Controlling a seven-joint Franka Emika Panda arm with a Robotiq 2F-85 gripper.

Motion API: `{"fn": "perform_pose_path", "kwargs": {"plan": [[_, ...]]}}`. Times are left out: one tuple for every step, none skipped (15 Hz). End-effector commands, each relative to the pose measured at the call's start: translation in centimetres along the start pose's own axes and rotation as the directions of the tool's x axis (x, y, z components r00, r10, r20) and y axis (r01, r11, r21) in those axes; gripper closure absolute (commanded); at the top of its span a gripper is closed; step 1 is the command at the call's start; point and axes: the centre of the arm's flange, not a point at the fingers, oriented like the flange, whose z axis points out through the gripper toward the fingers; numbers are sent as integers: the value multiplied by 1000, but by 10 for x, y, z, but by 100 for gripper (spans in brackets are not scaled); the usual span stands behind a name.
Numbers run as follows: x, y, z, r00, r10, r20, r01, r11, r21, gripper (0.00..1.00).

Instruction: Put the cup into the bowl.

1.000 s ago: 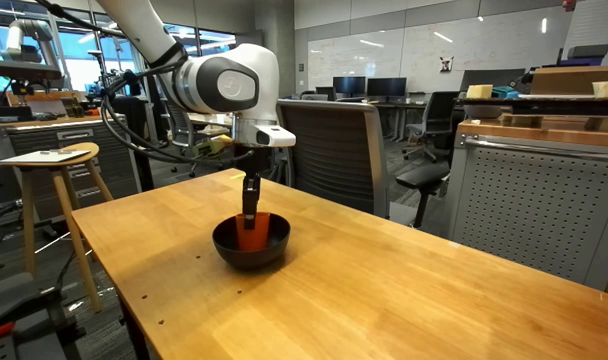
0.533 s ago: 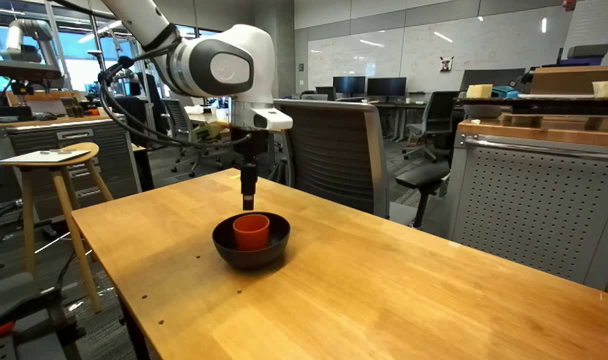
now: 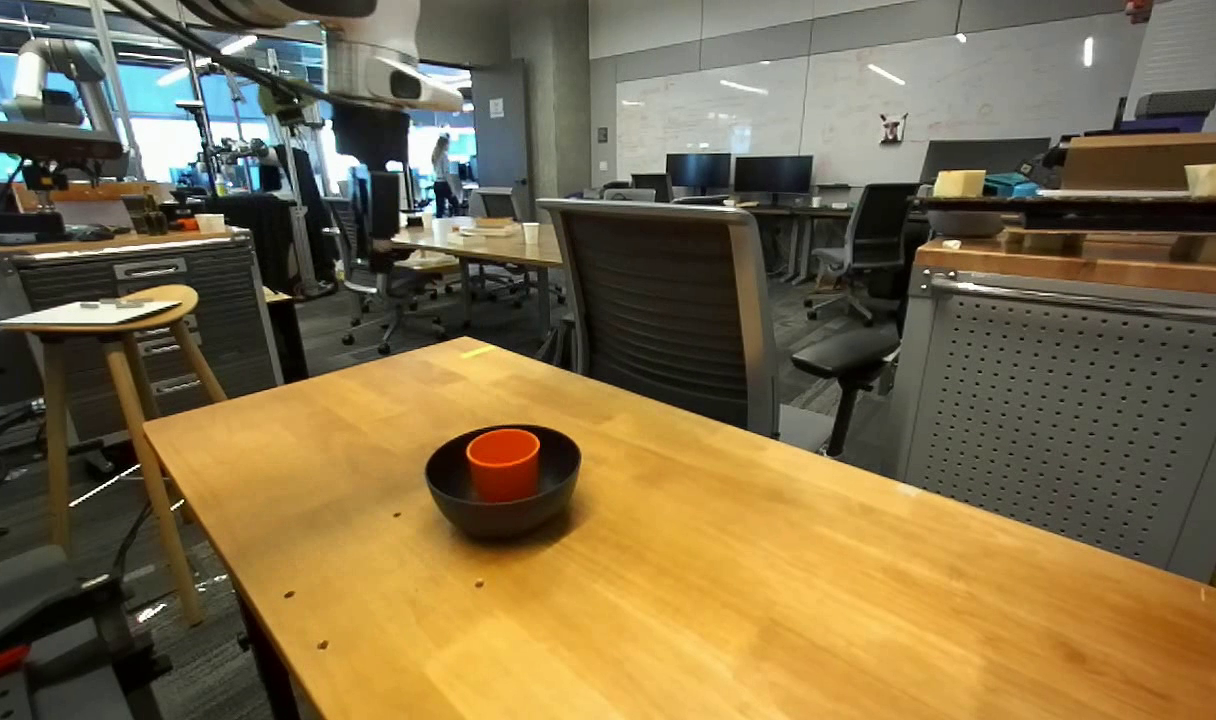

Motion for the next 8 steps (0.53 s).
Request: {"fn": "perform_pose_path", "kwargs": {"plan": [[-43,-28,-45,980,-178,93,178,984,10,0],[-53,-34,-51,966,-226,124,227,974,5,0],[-62,-37,-54,950,-269,156,270,963,11,0],[-53,-34,-37,975,-194,105,196,980,-10,0],[-60,-38,-41,966,-226,124,229,973,-9,0],[-63,-39,-43,962,-242,130,245,969,-10,0],[-63,-39,-43,959,-250,133,254,967,-9,0],[-63,-39,-43,958,-255,134,259,966,-8,0]]}}
